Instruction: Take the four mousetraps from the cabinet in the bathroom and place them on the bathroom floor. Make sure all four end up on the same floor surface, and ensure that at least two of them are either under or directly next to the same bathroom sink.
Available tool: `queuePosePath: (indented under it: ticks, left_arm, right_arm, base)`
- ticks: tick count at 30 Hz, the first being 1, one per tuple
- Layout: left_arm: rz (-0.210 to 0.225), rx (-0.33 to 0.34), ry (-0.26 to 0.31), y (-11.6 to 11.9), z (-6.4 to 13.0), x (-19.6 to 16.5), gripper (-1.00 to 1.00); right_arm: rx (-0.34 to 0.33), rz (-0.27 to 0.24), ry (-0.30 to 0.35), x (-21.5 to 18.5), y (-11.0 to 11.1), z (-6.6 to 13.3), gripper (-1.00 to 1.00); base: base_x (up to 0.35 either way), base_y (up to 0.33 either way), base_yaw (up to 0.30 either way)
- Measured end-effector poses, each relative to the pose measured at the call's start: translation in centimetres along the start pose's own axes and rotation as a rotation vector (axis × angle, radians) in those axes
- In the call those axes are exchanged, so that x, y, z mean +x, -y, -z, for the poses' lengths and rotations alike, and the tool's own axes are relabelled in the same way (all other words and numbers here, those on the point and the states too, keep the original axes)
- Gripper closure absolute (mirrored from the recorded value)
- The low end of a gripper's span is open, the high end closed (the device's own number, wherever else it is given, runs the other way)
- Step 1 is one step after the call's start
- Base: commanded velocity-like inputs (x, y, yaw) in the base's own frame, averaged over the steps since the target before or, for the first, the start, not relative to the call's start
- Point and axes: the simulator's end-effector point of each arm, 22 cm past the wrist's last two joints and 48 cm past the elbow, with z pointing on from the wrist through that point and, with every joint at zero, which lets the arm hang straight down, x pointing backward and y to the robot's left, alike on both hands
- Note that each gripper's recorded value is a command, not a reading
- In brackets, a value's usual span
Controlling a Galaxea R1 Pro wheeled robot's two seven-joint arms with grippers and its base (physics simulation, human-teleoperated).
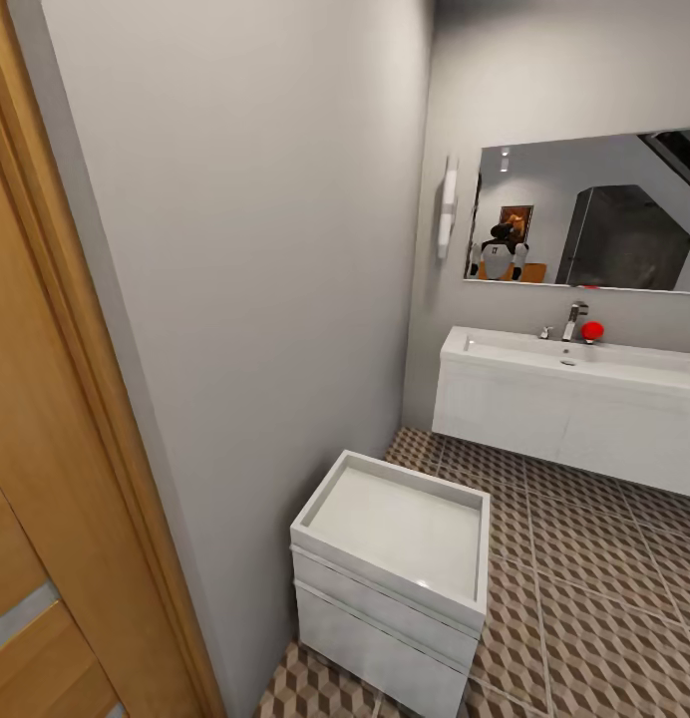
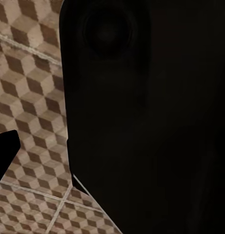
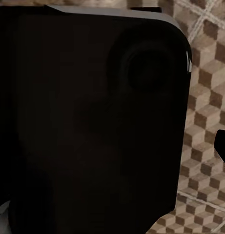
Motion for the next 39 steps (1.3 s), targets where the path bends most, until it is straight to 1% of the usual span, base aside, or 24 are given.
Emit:
queuePosePath:
  ticks: [9, 17, 23, 31, 32, 33, 36, 39]
  left_arm:
    - [0.0, -0.006, 0.0, -0.5, 0.0, 0.0, -1.0]
    - [0.002, -0.002, 0.001, -0.2, 0.0, -0.1, -1.0]
    - [0.004, 0.001, 0.007, 0.1, 0.0, -0.3, -1.0]
    - [0.006, 0.002, 0.069, 0.1, 0.1, -2.4, -1.0]
    - [0.006, 0.002, 0.086, 0.1, 0.1, -2.8, -1.0]
    - [0.007, 0.001, 0.123, 0.1, 0.2, -4.1, -1.0]
    - [0.007, -0.002, 0.181, 0.0, 0.5, -6.4, -1.0]
    - [0.007, -0.005, 0.244, -0.1, 0.9, -9.2, -1.0]
  right_arm:
    - [-0.001, 0.001, 0.063, -1.9, -0.1, 0.0, -1.0]
    - [-0.001, -0.002, 0.109, -2.9, -0.1, 0.1, -1.0]
    - [-0.009, -0.005, 0.143, -3.7, -0.7, 0.2, -1.0]
    - [-0.014, -0.007, 0.19, -4.8, -1.1, 0.4, -1.0]
    - [-0.014, -0.007, 0.193, -4.9, -1.1, 0.4, -1.0]
    - [-0.015, -0.008, 0.211, -5.2, -1.1, 0.5, -1.0]
    - [-0.015, -0.006, 0.244, -6.0, -1.0, 0.7, -1.0]
    - [-0.014, -0.004, 0.298, -7.5, -0.9, 1.0, -1.0]
  base:
    - [0.0, 0.0, 0.0]
    - [0.0, 0.0, 0.0]
    - [0.0, 0.0, 0.0]
    - [0.0, 0.0, 0.0]
    - [0.0, 0.0, 0.0]
    - [0.0, 0.0, 0.0]
    - [0.0, 0.0, 0.0]
    - [0.0, 0.0, 0.0]
